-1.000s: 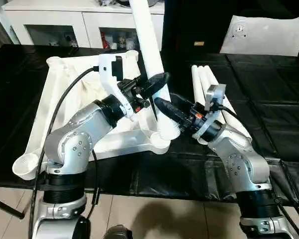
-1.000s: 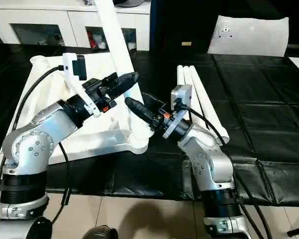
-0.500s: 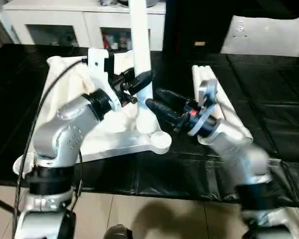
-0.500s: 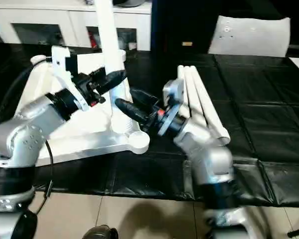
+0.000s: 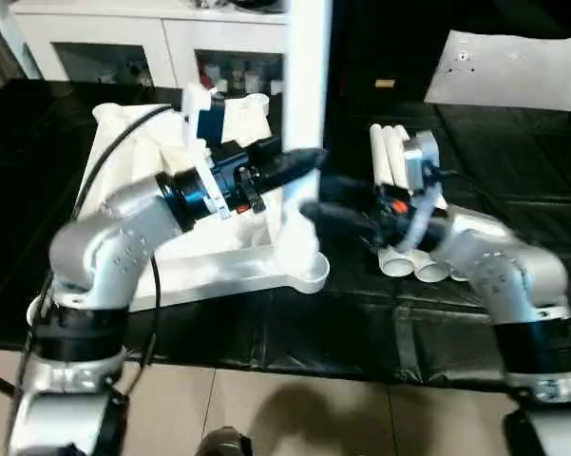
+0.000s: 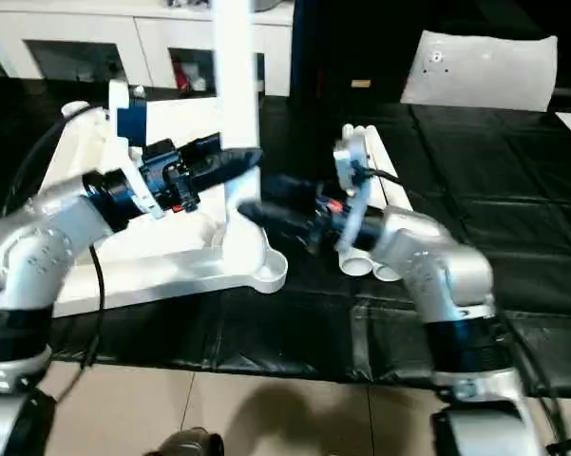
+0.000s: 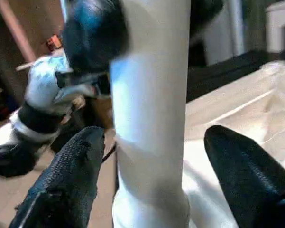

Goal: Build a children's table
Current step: Pick table leg

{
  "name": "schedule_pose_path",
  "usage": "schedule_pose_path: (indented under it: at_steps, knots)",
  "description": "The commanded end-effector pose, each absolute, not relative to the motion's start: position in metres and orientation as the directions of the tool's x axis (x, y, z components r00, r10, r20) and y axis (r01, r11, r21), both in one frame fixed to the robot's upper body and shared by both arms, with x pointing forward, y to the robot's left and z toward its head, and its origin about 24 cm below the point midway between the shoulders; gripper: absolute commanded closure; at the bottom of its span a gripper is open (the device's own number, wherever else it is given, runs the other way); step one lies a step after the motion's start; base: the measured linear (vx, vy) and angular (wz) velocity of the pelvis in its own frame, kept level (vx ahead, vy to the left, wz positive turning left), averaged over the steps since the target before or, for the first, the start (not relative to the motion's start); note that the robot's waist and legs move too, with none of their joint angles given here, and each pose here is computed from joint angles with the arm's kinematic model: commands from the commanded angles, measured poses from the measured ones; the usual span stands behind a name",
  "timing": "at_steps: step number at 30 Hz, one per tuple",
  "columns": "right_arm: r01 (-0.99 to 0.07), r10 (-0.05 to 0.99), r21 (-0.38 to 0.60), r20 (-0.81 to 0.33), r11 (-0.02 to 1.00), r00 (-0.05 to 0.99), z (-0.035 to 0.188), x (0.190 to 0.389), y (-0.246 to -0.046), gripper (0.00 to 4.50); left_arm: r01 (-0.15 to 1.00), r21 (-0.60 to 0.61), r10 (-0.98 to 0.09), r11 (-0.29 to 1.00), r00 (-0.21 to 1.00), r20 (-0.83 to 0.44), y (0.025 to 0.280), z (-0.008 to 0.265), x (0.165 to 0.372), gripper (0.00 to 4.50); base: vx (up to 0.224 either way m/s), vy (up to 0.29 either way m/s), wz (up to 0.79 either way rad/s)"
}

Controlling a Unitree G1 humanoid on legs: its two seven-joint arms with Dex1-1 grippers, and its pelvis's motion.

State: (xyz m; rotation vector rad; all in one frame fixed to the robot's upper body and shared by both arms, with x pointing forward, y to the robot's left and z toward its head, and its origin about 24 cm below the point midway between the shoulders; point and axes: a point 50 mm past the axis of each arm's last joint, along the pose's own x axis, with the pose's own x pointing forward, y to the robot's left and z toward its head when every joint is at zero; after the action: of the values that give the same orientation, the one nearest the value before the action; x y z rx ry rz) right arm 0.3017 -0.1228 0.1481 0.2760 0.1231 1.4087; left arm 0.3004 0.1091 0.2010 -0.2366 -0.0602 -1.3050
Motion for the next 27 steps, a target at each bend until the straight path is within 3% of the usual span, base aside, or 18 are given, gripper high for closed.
schedule_pose_path:
  at_steps: [1, 7, 13, 14, 27]
  knots:
    - [-0.960, 0.989, 0.255, 0.062, 0.113, 0.132, 0.152, 0.303, -0.121, 0.87, 0.981, -0.102, -0.966, 0.164, 0.181, 0.184, 0.102, 0.210, 0.295, 2.62, 0.000, 0.000, 0.00]
    - [-0.962, 0.998, 0.269, 0.042, 0.034, 0.047, 0.152, 0.300, -0.120, 0.87, 0.997, -0.064, -0.988, 0.050, 0.059, 0.143, 0.092, 0.214, 0.292, 2.62, 0.000, 0.000, 0.00]
    - [-0.962, 1.000, 0.273, -0.003, -0.004, -0.006, 0.148, 0.297, -0.118, 0.87, 0.999, -0.050, -0.994, 0.018, 0.023, 0.103, 0.088, 0.212, 0.293, 2.62, 0.000, 0.000, 0.00]
    - [-0.962, 1.000, 0.273, -0.004, -0.006, -0.007, 0.148, 0.297, -0.118, 1.14, 0.999, -0.048, -0.995, 0.018, 0.023, 0.100, 0.088, 0.212, 0.294, 2.62, 0.000, 0.000, 0.00]
    - [-0.962, 0.999, 0.272, -0.031, -0.031, -0.041, 0.142, 0.295, -0.114, 2.09, 0.998, -0.023, -0.996, 0.050, 0.052, 0.071, 0.087, 0.209, 0.300, 2.62, 0.000, 0.000, 0.00]
